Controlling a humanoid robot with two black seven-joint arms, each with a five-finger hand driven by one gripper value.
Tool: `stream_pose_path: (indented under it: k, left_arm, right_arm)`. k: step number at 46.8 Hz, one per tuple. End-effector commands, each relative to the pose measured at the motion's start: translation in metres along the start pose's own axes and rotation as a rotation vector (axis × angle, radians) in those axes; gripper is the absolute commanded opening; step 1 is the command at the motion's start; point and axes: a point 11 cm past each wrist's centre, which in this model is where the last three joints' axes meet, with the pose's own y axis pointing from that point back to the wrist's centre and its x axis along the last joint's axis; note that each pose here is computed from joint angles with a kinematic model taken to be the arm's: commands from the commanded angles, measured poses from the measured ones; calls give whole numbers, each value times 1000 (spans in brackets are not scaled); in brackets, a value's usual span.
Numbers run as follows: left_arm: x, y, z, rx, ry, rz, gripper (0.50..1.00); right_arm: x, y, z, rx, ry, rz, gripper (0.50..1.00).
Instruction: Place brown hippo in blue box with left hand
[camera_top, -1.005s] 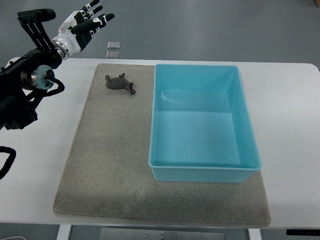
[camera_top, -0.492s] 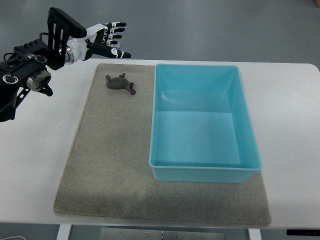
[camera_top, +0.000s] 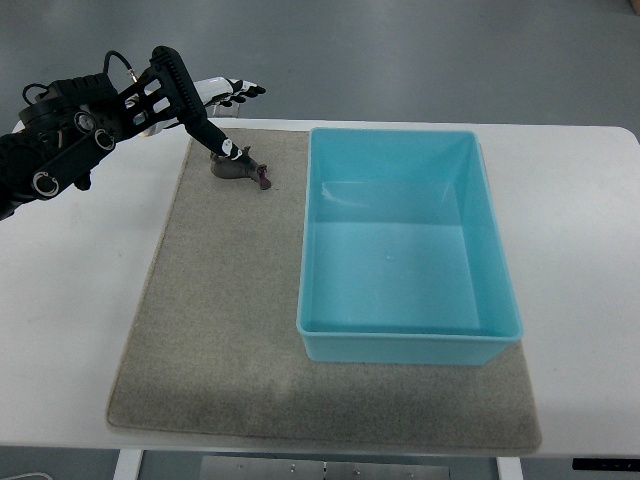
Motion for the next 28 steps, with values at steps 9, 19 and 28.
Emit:
stream_pose_path:
  k: [9,19,28]
  left_arm:
    - [-18,-2,-3,29,-169,-81,992]
    - [-18,3,-10,55,-169,-146,990]
    - [-20,4,-15,76,-194,-163,990]
  right_arm:
    - [0,0,0,0,0,0,936]
    - [0,0,0,0,0,0,936]
    - [0,0,0,0,0,0,936]
